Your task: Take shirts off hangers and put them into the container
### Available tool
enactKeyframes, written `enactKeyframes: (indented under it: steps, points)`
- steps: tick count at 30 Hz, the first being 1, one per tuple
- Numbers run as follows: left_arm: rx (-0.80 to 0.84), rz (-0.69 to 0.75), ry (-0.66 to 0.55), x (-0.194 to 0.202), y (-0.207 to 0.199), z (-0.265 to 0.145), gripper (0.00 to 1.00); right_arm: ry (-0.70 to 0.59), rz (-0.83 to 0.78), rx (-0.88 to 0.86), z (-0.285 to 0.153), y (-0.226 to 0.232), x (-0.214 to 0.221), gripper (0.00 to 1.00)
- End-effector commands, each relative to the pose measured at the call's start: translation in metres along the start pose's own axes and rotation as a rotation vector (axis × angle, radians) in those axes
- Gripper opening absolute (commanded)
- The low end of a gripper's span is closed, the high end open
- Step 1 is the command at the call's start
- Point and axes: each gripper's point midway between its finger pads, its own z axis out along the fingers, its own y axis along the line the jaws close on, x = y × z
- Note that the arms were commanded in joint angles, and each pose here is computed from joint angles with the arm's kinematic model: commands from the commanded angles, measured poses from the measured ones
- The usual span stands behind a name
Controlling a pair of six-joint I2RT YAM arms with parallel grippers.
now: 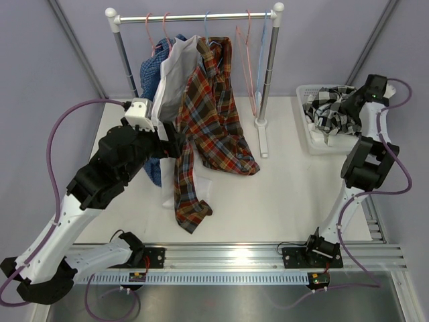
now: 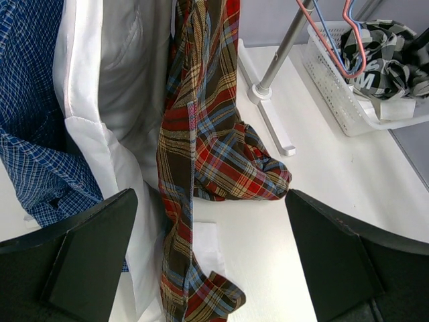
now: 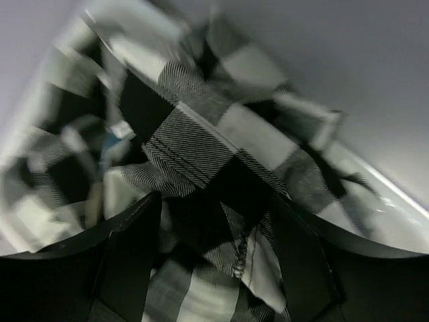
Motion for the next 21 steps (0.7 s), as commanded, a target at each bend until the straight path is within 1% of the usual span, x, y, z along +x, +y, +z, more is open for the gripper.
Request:
enactKeyframes:
  steps: [1,2,5,7,9,11,12,14,15,16,17,18,19,20,21]
  points:
    - [-0.015,-0.006,-0.044,-0.010,0.004,-0.002,0.99,0.141,-0.030,-0.059,0.020,0.015,0.054,0.73]
    - [-0.018,-0.002,-0.045,-0.010,0.004,-0.003,0.99,0.177,-0.047,-0.059,0.027,0.017,0.071,0.73]
    - [-0.034,0.000,-0.054,-0.011,0.009,-0.005,0.99,0.226,-0.057,-0.052,0.035,0.015,0.094,0.74]
    - [-0.039,-0.001,-0.059,-0.011,0.010,-0.007,0.99,0.230,-0.059,-0.046,0.033,0.014,0.094,0.75]
    - [-0.042,0.002,-0.061,-0.011,0.012,-0.009,0.99,0.204,-0.071,-0.045,0.024,0.014,0.083,0.75]
    - [-0.048,0.000,-0.063,-0.012,0.013,-0.010,0.99,0.129,-0.074,-0.060,0.001,0.020,0.054,0.76]
    - [-0.045,-0.001,-0.065,-0.012,0.013,-0.011,0.99,0.073,-0.082,-0.085,-0.021,0.026,0.031,0.77]
    - [-0.042,0.003,-0.066,-0.012,0.013,-0.012,0.99,0.009,-0.088,-0.097,-0.046,0.029,0.006,0.79]
    - [-0.041,0.005,-0.068,-0.013,0.013,-0.014,0.99,-0.051,-0.096,-0.127,-0.075,0.034,-0.017,0.80]
    - [-0.041,0.008,-0.070,-0.013,0.013,-0.014,0.99,-0.079,-0.100,-0.139,-0.091,0.036,-0.027,0.81]
    - [-0.041,0.011,-0.070,-0.013,0.014,-0.015,0.99,-0.107,-0.113,-0.153,-0.107,0.037,-0.037,0.84]
    - [-0.044,0.014,-0.071,-0.013,0.014,-0.016,0.99,-0.165,-0.111,-0.183,-0.139,0.039,-0.055,0.87]
    - [-0.049,0.015,-0.072,-0.014,0.015,-0.017,0.99,-0.186,-0.116,-0.200,-0.155,0.039,-0.061,0.90]
    - [-0.050,0.024,-0.069,-0.013,0.016,-0.017,0.99,-0.210,-0.137,-0.212,-0.171,0.039,-0.066,0.96]
    - [-0.049,0.025,-0.072,-0.014,0.016,-0.018,0.99,-0.241,-0.141,-0.227,-0.190,0.038,-0.073,0.98]
